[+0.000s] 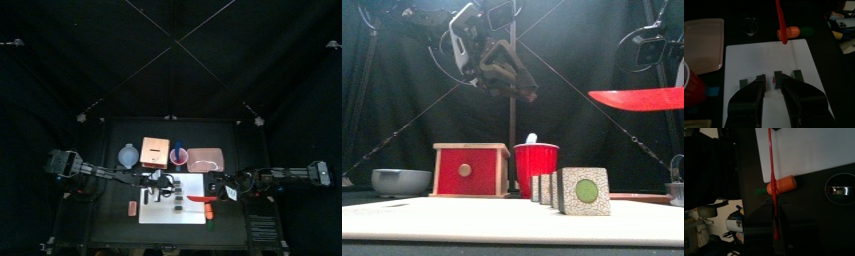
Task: Place sushi on board then cut the sushi with the knife then place the pieces on the plate
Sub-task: Place the 4 sushi pieces on the plate
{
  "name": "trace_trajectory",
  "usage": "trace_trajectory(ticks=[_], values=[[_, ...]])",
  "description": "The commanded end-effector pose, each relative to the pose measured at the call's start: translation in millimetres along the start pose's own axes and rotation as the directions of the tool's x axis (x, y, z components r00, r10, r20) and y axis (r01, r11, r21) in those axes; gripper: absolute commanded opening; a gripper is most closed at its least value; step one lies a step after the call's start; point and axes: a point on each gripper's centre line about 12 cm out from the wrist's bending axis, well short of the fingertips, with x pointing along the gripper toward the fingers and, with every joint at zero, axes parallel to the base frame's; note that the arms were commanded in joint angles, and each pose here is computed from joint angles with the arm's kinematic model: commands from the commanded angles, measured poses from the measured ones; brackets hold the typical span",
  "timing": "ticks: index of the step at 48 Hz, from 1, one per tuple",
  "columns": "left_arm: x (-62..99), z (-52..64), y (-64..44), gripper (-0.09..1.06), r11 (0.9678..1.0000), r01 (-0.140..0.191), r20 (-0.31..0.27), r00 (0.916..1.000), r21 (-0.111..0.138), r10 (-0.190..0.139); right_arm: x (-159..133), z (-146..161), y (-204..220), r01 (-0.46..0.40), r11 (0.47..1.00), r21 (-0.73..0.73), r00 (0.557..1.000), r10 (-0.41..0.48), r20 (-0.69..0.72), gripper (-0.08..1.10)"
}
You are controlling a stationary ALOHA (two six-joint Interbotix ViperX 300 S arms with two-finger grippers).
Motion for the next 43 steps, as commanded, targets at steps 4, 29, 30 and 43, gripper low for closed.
trace_trajectory(ticks=[4,29,30,43], values=[[-6.5,11.9,7.5,0.67,0.9999,-0.016,0.084,0.9963,-0.003,0.016,-2.8,-4.7,-10.6,0.017,0.998,0.055,1.000,-0.015,-0.021,0.32],[-8.2,4.9,17.5,0.67,0.9991,-0.038,0.098,0.9944,-0.018,0.039,-6.0,-18.0,-36.4,0.108,0.988,0.114,0.990,-0.097,-0.099,0.51],[-8.7,5.4,17.5,0.67,0.9991,-0.038,0.099,0.9943,-0.018,0.039,-6.4,-18.3,-37.2,0.111,0.987,0.116,0.990,-0.099,-0.102,0.53],[-8.3,3.6,17.5,0.67,0.9991,-0.038,0.095,0.9947,-0.019,0.040,-10.4,-21.3,-41.5,0.123,0.982,0.140,0.986,-0.106,-0.125,0.69]])
